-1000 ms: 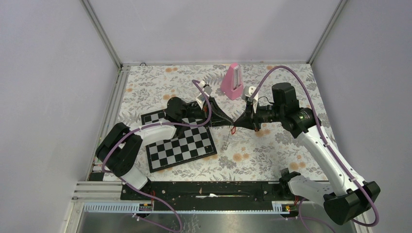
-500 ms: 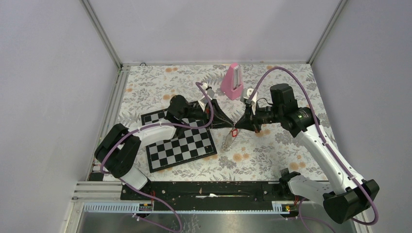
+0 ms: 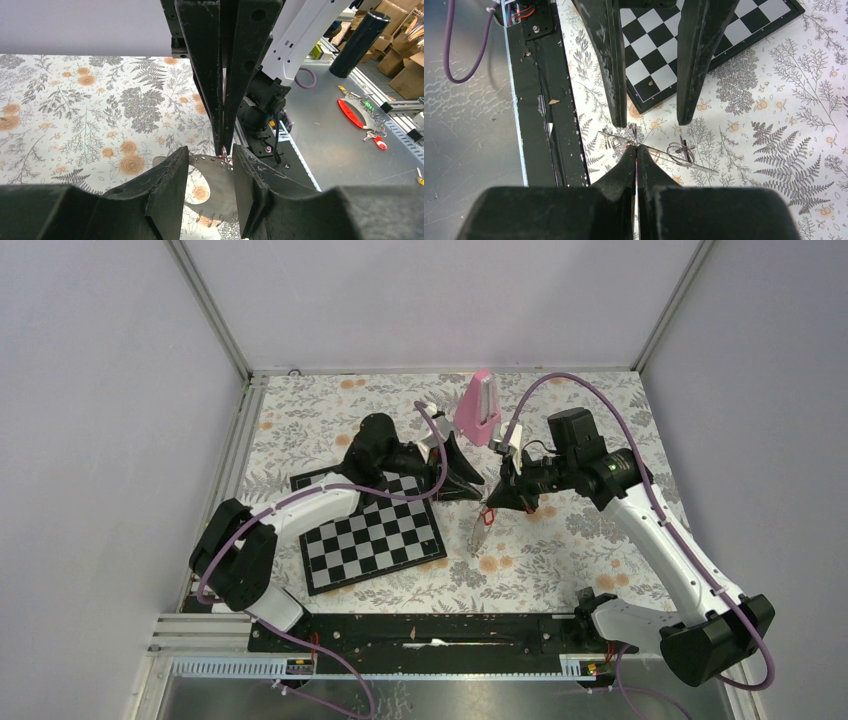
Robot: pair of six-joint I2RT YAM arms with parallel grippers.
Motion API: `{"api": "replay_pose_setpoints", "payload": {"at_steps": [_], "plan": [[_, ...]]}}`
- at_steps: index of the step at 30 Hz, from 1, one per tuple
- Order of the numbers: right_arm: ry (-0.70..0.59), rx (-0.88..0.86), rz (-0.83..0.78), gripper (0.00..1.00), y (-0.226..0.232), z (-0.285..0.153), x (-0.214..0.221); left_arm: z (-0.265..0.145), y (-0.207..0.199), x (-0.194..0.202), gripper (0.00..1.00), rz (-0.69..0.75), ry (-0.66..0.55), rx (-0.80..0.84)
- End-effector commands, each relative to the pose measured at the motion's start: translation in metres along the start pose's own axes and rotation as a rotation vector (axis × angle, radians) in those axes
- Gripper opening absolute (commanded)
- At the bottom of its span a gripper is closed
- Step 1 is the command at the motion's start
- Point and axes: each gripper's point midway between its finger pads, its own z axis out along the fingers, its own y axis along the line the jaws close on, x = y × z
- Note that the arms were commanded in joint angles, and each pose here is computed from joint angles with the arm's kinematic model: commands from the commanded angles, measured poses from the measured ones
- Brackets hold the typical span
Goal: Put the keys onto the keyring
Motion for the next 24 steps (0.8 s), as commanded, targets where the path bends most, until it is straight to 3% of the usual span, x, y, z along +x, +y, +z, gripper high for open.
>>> {"api": "replay_pose_setpoints", "payload": {"at_steps": [1, 9, 17, 24], "plan": [[-0.019, 0.000, -0.034, 0.00, 0.003, -0.005, -0.019, 0.004, -0.006, -0.014, 0.42, 0.096, 0.026, 0.028], [-0.019, 0.000, -0.027, 0.00, 0.002, -0.003, -0.021, 0.007, -0.005, -0.007, 0.40, 0.098, 0.057, 0.024], [-0.014, -0.001, -0.023, 0.00, 0.002, -0.002, -0.018, 0.009, -0.006, -0.003, 0.28, 0.101, 0.078, 0.025], [-0.001, 0.002, -0.018, 0.00, 0.002, 0.000, -0.010, 0.010, -0.007, -0.006, 0.30, 0.093, 0.072, 0.026]]}}
